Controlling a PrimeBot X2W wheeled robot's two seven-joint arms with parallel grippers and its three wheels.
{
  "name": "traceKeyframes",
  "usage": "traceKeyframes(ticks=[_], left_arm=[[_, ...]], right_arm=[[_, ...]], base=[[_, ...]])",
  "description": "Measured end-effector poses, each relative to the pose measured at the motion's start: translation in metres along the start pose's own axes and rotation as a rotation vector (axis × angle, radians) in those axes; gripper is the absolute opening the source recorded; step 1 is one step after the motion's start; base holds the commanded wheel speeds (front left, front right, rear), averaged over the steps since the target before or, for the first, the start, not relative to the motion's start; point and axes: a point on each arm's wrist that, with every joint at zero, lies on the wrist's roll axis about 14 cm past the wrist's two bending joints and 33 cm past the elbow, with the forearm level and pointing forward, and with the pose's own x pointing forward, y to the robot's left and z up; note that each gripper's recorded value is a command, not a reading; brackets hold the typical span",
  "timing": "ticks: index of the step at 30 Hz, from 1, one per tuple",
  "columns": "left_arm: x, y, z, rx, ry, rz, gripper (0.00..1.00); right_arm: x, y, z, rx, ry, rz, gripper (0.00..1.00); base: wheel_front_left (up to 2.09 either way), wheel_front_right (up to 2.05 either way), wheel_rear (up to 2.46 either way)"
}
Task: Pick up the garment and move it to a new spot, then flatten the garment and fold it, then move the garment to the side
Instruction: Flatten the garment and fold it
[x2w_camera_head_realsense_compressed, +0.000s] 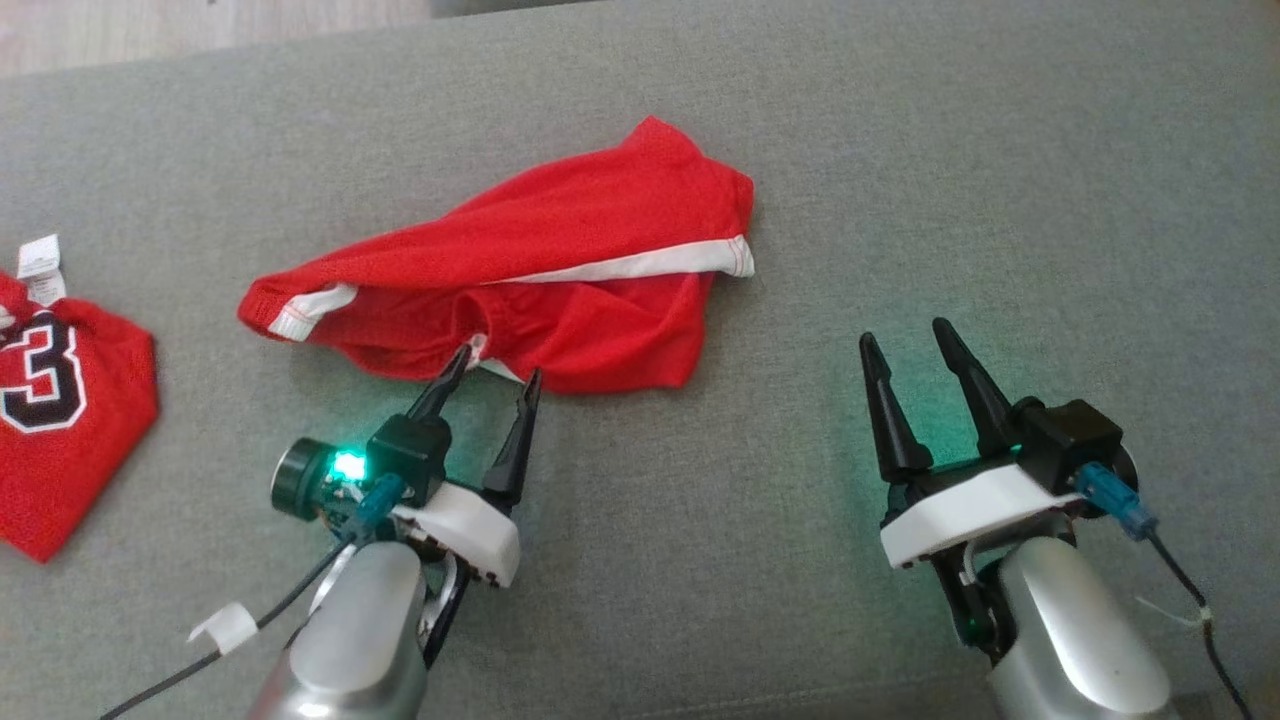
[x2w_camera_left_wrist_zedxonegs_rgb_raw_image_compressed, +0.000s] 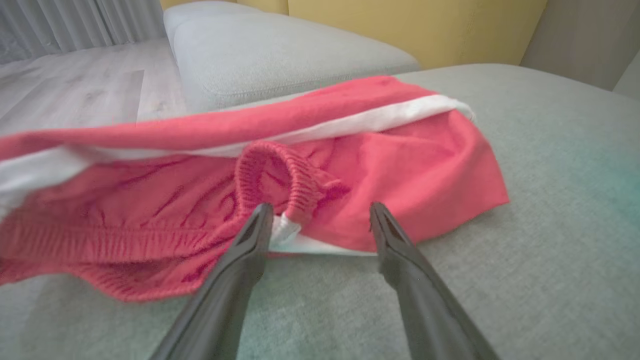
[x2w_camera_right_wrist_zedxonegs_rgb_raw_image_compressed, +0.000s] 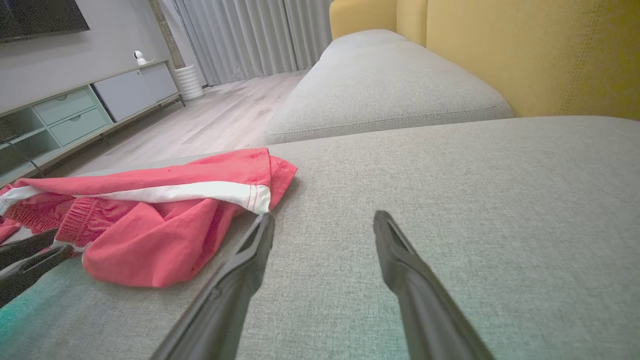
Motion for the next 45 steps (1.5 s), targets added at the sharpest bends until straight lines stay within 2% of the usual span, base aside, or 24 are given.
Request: traceKeyframes(ticks=[4,5,7,9,10,12,13,16,21,25,29,32,35,40,43,45], left_arm=[[0.005,0.005,-0.005,-0.003,0.02,0.012,1.0],[0.007,0.008,-0.006,-0.004,0.022,0.021,0.97],[0.009,0.012,-0.007,-0.005,0.026,0.033,1.0],[0.01,0.013,-0.009,0.0,0.035,0.042,0.98],[0.011,0.014,-0.01,0.003,0.038,0.045,0.79],[0.013,0.014,-0.013,0.003,0.049,0.043,0.17],[0.014,0.014,-0.014,0.003,0.055,0.042,0.0],[0.017,0.014,-0.013,0.007,0.055,0.04,0.0],[0.023,0.007,0.018,0.023,-0.035,0.01,0.0],[0.026,-0.021,0.077,0.085,-0.198,-0.08,0.0],[0.021,-0.066,0.146,0.13,-0.375,-0.213,0.0],[0.008,-0.104,0.201,0.079,-0.513,-0.339,0.0],[-0.005,-0.124,0.25,0.007,-0.616,-0.41,0.0],[-0.007,-0.118,0.287,-0.08,-0.681,-0.374,0.0],[0.001,-0.089,0.27,-0.162,-0.634,-0.295,0.0],[0.006,-0.058,0.235,-0.216,-0.553,-0.213,0.0]], right_arm=[[0.003,-0.002,0.001,-0.001,-0.003,-0.004,1.0],[0.003,-0.003,0.0,-0.001,-0.001,-0.005,1.0],[0.003,-0.004,-0.001,0.0,0.003,-0.008,1.0],[0.003,-0.005,-0.002,0.001,0.005,-0.01,1.0],[0.003,-0.005,-0.002,0.001,0.006,-0.012,1.0],[0.002,-0.006,-0.003,0.0,0.008,-0.015,1.0],[0.002,-0.007,-0.003,0.0,0.009,-0.018,1.0],[0.001,-0.009,-0.002,-0.001,0.005,-0.023,1.0],[0.0,-0.011,0.002,-0.002,-0.007,-0.029,1.0],[-0.005,-0.01,0.01,0.003,-0.027,-0.031,1.0],[-0.012,-0.008,0.019,0.012,-0.052,-0.033,1.0],[-0.019,-0.007,0.026,0.025,-0.075,-0.034,1.0],[-0.032,-0.008,0.023,0.044,-0.075,-0.05,1.0],[-0.045,-0.016,0.023,0.062,-0.082,-0.083,1.0],[-0.043,-0.018,0.024,0.065,-0.085,-0.088,1.0],[-0.042,-0.019,0.025,0.067,-0.088,-0.092,1.0]], base=[[0.0,0.0,0.0],[0.0,0.0,0.0],[0.0,0.0,0.0],[0.0,0.0,0.0],[0.0,0.0,0.0],[0.0,0.0,0.0],[0.0,0.0,0.0],[0.0,0.0,0.0],[0.0,0.0,0.0],[0.0,0.0,0.0],[0.0,0.0,0.0],[0.0,0.0,0.0],[0.0,0.0,0.0],[0.0,0.0,0.0],[0.0,0.0,0.0],[0.0,0.0,0.0]])
